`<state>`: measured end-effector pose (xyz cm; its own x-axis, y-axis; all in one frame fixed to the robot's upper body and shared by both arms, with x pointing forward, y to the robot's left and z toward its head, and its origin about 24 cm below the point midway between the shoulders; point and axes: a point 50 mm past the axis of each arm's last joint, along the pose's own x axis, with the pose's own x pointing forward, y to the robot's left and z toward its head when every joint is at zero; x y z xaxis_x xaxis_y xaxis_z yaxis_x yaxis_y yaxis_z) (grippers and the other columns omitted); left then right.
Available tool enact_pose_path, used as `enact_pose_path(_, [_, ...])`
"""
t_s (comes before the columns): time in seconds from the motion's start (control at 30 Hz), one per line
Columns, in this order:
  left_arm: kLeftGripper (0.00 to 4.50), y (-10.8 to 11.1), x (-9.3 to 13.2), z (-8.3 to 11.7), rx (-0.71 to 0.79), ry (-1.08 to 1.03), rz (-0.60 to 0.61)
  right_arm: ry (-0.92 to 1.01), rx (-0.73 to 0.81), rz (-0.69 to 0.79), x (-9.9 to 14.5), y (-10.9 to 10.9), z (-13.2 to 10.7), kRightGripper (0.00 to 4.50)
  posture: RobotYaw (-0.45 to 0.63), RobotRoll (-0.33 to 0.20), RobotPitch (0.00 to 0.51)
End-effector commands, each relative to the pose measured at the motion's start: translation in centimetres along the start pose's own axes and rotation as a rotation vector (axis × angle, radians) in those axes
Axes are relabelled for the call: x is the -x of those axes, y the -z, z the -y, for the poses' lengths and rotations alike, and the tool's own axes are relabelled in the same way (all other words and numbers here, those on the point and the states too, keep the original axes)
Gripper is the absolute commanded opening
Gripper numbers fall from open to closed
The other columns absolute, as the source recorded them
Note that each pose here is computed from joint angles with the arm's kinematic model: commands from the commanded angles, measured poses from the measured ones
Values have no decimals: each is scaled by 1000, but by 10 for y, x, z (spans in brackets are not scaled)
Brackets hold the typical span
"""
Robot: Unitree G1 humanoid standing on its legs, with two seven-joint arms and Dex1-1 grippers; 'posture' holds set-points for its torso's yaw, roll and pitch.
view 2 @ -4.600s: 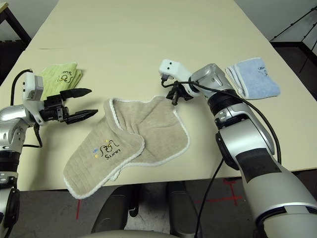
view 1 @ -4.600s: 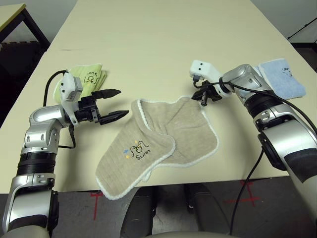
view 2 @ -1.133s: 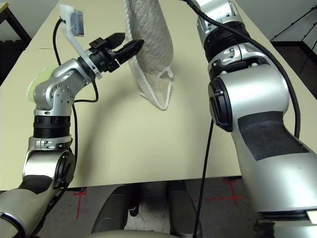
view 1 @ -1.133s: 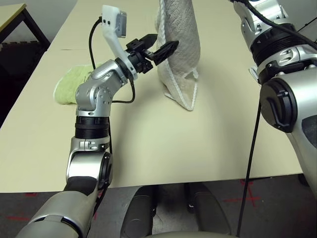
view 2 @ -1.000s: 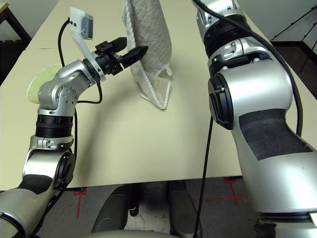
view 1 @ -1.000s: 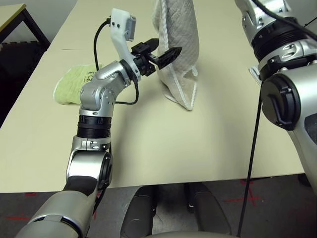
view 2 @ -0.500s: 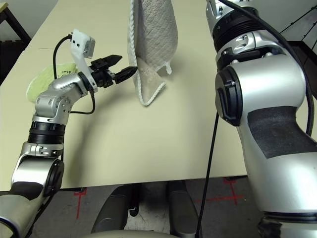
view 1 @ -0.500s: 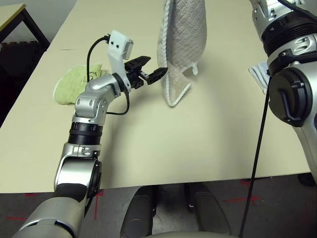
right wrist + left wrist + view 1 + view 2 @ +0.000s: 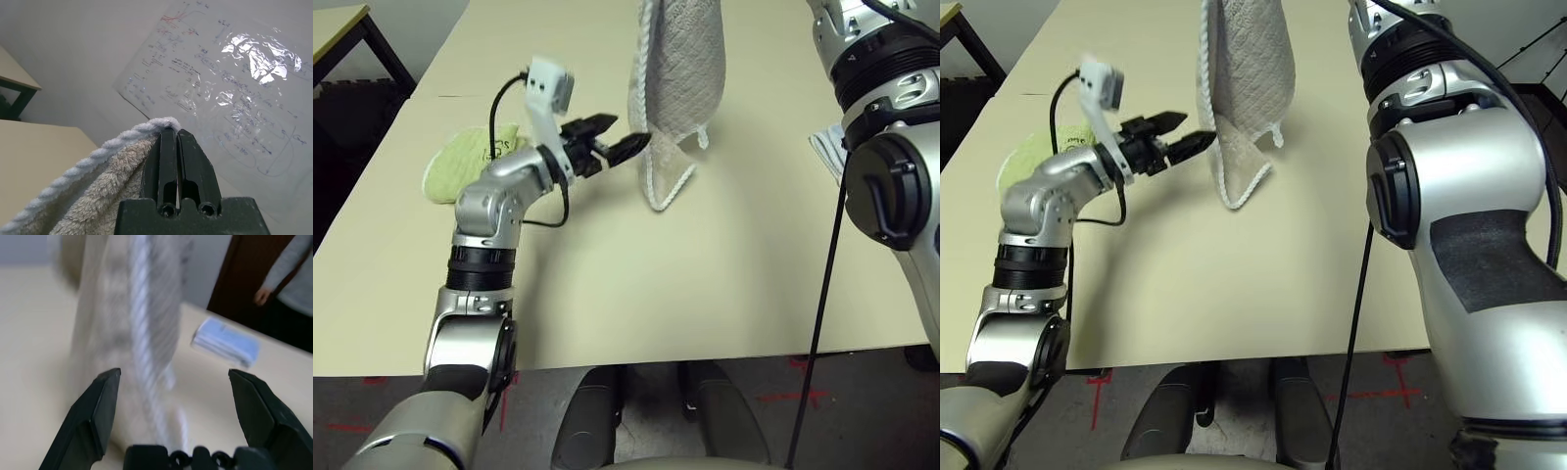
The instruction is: Fold the towel and set it aside.
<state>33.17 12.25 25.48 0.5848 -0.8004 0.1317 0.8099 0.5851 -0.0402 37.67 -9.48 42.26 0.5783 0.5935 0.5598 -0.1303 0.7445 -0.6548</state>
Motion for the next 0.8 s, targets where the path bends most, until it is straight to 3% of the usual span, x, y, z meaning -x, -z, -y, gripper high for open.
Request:
enact_pose_path(0.03, [4500, 3, -8, 11, 53, -6, -37, 13, 10, 25, -3, -9, 4, 26, 92, 0, 170])
enact_pose_path(0.2, [4500, 35, -14, -15, -40, -273, -216, 21, 2, 43, -5, -13, 4, 26, 77, 0, 173])
enact_pose_path(0.37, [4500, 49, -21, -31, -70, -415, -254, 27, 5, 49, -5, -14, 7, 26, 59, 0, 175])
enact_pose_path(0.53, [4500, 51, -25, -33, -80, -453, -264, 33, 10, 44, -4, -14, 8, 26, 46, 0, 179])
enact_pose_path(0.8, [4500, 65, 1, -52, -88, -532, -358, 55, 18, 35, -2, -12, 13, 26, 47, 0, 186])
